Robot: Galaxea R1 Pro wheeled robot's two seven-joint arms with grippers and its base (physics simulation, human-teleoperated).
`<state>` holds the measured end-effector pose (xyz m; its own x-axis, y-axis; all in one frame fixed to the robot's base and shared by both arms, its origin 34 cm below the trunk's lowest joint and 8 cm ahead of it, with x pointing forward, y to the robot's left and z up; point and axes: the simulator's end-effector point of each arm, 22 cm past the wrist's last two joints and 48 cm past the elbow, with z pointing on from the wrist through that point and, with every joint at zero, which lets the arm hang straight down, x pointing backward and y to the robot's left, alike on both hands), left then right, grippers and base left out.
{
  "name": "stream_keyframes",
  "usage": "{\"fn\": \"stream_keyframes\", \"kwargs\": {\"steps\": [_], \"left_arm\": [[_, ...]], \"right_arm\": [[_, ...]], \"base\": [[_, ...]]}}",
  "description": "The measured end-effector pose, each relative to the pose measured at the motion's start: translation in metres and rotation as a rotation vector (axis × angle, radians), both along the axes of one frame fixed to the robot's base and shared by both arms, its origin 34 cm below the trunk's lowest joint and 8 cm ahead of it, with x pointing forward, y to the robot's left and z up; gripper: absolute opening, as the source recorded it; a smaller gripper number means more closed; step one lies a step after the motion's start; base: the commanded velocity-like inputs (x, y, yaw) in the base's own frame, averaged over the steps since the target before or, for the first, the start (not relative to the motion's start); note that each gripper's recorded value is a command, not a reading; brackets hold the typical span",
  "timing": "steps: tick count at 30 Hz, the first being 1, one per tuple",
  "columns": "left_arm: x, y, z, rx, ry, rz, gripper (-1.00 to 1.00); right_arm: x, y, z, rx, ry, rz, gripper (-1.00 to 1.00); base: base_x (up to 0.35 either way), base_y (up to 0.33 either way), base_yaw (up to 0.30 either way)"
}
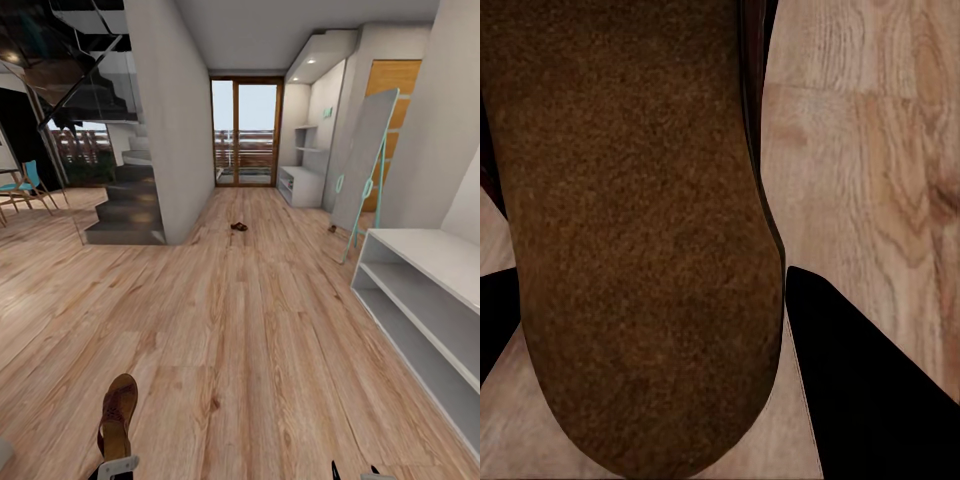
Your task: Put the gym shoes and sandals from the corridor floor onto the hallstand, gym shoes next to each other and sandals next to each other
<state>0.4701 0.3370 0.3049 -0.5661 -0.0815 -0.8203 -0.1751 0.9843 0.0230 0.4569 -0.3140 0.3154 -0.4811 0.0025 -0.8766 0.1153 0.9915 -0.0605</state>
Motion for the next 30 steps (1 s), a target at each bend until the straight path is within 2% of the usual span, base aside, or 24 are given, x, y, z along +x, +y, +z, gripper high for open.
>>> {"fn": "stream_keyframes", "kwargs": {"steps": [12, 30], "left_arm": [[-0.0027, -0.0003, -0.0022, -0.001, 0.007, 0.000, -1.00], [-0.0058, -0.0007, -0.0047, -0.001, 0.015, -0.001, -1.00]], "right_arm": [[-0.0015, -0.0001, -0.0012, 0.000, 0.004, -0.001, 1.00], [-0.0014, -0.0001, -0.0011, 0.000, 0.004, -0.001, 1.00]], "base": [[0.340, -0.003, 0.000], [0.340, -0.070, 0.000]]}}
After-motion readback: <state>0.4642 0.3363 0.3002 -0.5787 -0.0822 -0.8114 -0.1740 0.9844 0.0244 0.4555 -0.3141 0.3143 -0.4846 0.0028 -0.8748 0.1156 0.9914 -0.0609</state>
